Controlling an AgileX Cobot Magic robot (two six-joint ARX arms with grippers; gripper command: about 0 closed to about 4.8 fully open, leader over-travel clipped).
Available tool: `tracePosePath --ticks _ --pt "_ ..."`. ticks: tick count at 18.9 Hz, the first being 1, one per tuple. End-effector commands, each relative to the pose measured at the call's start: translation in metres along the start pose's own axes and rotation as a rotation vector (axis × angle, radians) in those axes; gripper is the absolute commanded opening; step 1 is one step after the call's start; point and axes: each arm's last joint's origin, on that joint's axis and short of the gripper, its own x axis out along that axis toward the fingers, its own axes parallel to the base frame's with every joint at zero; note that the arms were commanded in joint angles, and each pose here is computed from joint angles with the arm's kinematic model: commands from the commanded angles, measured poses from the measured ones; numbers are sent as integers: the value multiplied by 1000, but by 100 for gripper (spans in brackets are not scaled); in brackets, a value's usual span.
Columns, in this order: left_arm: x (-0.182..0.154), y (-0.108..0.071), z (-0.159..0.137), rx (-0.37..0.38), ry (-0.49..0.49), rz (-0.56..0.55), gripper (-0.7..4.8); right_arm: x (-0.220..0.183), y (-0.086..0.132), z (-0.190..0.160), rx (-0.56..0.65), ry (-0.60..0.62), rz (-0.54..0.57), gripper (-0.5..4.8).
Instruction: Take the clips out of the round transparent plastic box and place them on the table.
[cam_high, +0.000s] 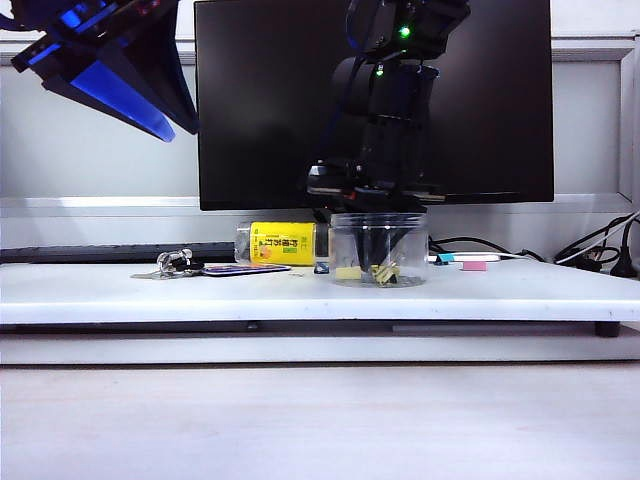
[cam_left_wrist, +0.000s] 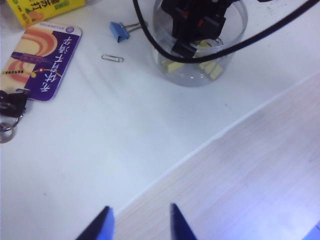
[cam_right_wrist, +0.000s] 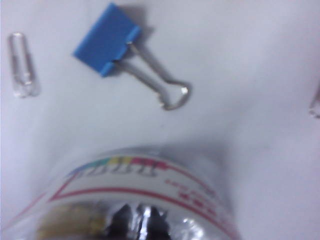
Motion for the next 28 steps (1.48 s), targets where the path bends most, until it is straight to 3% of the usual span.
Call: tracePosePath --ticks 1,9,12,19,28 --pt "-1 -1 1 -1 -11 -5 156 5 0 1 -3 4 -1 53" --pt "-1 0 1 -1 -11 -4 156 19 -1 1 -3 28 -1 52" --pt "-1 0 1 -1 -11 -4 156 18 -1 2 -3 14 -4 -2" --pt "-1 0 2 3 -11 0 156 18 -1 2 -3 17 -4 -4" --pt "-1 0 2 10 -11 0 156 -24 0 9 -18 1 -23 -4"
